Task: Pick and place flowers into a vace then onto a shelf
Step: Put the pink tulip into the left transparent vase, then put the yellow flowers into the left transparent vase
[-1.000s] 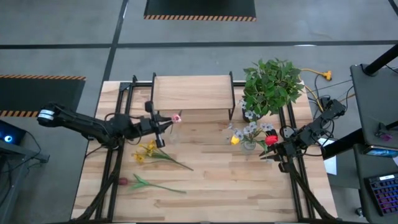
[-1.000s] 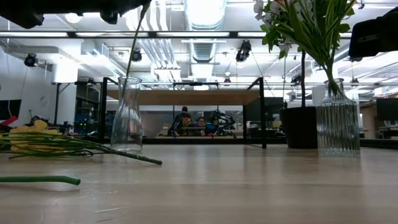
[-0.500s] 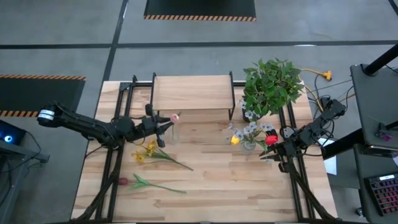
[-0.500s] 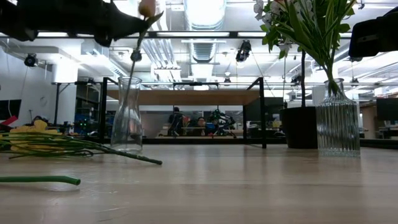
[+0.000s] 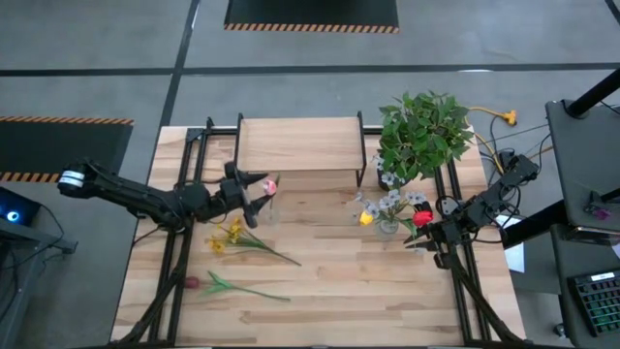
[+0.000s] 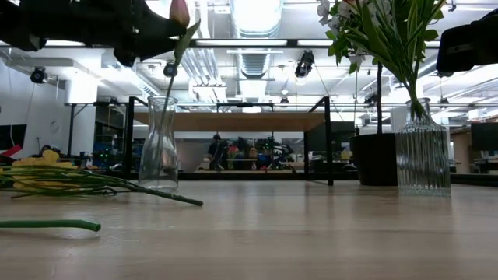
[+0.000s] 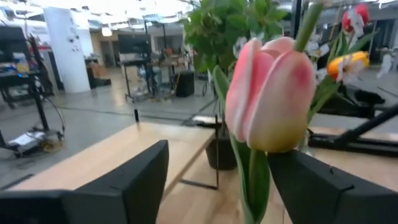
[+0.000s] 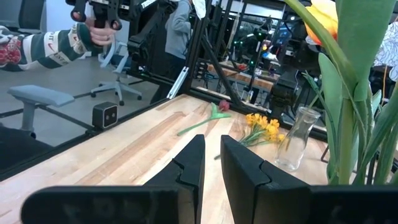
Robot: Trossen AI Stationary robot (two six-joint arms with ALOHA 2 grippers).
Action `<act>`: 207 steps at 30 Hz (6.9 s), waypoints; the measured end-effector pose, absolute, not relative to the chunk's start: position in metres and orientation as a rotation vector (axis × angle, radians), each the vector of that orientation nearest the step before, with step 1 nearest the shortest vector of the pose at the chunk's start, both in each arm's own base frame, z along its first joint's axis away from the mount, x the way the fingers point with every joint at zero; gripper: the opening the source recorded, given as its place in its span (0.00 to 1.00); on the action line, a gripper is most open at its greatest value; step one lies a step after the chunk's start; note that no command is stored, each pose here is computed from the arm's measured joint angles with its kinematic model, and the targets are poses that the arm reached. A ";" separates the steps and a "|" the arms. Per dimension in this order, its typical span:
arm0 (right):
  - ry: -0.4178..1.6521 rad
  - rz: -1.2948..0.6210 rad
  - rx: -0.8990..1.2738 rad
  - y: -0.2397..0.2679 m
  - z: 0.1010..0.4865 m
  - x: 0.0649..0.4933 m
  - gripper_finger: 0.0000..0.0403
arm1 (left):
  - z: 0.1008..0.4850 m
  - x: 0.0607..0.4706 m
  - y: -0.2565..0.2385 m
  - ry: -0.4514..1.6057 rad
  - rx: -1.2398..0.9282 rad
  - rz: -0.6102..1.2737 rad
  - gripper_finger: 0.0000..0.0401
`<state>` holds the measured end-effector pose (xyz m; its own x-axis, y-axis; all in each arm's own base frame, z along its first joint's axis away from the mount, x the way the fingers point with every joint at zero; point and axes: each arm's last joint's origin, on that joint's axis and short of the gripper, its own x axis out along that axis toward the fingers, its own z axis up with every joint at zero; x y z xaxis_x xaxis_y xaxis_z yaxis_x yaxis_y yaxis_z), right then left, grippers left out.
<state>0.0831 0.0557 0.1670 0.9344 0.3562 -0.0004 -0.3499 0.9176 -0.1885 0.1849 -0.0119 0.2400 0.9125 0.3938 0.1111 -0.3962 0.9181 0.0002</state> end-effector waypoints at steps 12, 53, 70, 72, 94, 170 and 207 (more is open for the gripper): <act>-0.032 0.363 -0.174 0.056 0.167 0.083 0.11 | 0.227 0.176 -0.010 0.034 -0.117 0.410 0.67; -0.036 0.363 -0.192 0.056 0.167 0.083 0.11 | 0.284 0.190 -0.043 0.434 -1.101 0.654 0.67; -0.037 0.363 -0.192 0.056 0.167 0.083 0.11 | 0.297 0.281 -0.123 0.904 -0.882 1.283 0.67; -0.039 0.363 -0.191 0.056 0.167 0.083 0.11 | 0.287 0.289 -0.135 0.908 -0.861 1.306 0.67; -0.046 0.362 -0.183 0.056 0.168 0.083 0.11 | 0.177 0.271 -0.151 0.745 -0.873 1.583 0.67; -0.038 0.363 -0.187 0.056 0.167 0.083 0.11 | 0.130 0.230 -0.114 0.966 -0.956 1.632 0.46; -0.038 0.363 -0.187 0.056 0.167 0.083 0.11 | 0.234 0.220 -0.110 0.507 -0.626 1.284 0.00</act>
